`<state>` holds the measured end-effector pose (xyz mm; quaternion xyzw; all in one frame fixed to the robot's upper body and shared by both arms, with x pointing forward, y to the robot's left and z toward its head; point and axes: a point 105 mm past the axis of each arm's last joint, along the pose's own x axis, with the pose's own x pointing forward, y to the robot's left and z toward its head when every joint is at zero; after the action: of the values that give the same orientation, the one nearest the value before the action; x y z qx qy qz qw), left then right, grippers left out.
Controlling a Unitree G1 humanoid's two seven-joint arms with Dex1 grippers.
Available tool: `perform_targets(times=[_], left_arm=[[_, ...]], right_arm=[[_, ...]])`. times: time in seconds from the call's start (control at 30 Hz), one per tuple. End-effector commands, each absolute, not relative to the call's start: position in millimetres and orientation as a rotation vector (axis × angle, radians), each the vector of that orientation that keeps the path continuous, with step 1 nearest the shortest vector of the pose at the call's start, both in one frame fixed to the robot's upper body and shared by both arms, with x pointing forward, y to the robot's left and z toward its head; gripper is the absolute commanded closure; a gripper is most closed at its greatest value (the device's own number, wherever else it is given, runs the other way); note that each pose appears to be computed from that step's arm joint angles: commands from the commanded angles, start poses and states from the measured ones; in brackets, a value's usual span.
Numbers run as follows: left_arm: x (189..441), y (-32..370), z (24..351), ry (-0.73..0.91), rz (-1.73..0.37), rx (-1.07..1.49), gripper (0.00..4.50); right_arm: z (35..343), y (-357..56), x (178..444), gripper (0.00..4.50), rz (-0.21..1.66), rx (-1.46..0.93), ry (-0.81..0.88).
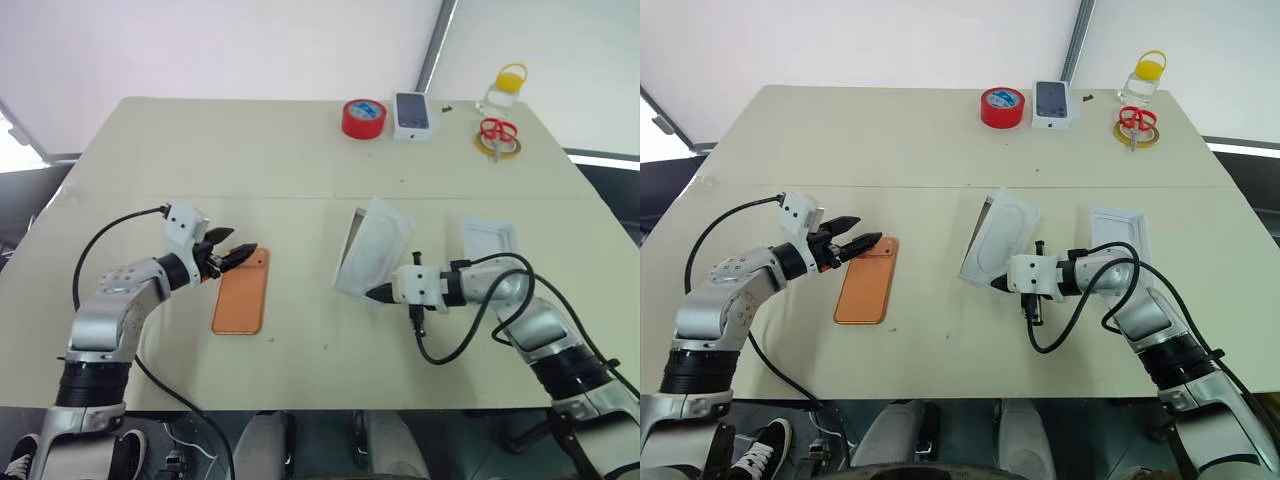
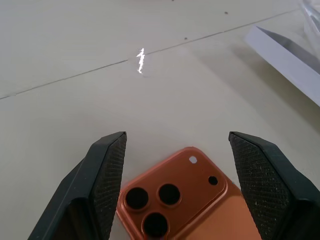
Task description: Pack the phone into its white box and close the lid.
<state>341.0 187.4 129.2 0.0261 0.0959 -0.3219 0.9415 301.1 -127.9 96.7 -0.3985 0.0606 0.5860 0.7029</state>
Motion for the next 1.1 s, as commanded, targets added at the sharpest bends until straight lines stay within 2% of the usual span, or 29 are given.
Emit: perform_targets(times=[0.03, 0.3, 0.4, 0.57, 0.73, 0.83, 0.9, 1.03, 1.1], left_arm=[[343, 189, 144, 0.147, -0.658, 0.075, 1.03], [343, 187, 146, 0.127, -0.673, 0.064, 1.03], [343, 188, 146, 0.128, -0.671, 0.057, 1.03], [343, 184, 145, 0.122, -0.669, 0.053, 1.03], [341, 188, 143, 0.157, -0.658, 0.018, 1.03], [316, 190, 130, 0.376, -0.745, -0.174, 1.03], [296, 189, 135, 0.459, -0.827, -0.306, 1.03], [292, 228, 127, 0.500, -0.686, -0.319, 1.03], [291, 238, 123, 0.519, -0.639, -0.319, 1.03]], right_arm=[[98, -134, 308, 4.49, 1.272, -0.915, 0.128], [138, -111, 307, 4.49, 1.335, -0.743, -0.003], [154, -109, 329, 4.49, 1.243, -0.743, -0.070], [147, -97, 363, 4.49, 1.108, -0.953, -0.127], [124, -76, 355, 4.49, 1.184, -1.042, -0.138], [138, -61, 349, 4.49, 1.196, -0.933, -0.201], [151, -51, 345, 4.49, 1.206, -0.859, -0.225], [165, -10, 332, 4.49, 1.217, -0.731, -0.286], [160, 3, 332, 4.49, 1.205, -0.709, -0.251]])
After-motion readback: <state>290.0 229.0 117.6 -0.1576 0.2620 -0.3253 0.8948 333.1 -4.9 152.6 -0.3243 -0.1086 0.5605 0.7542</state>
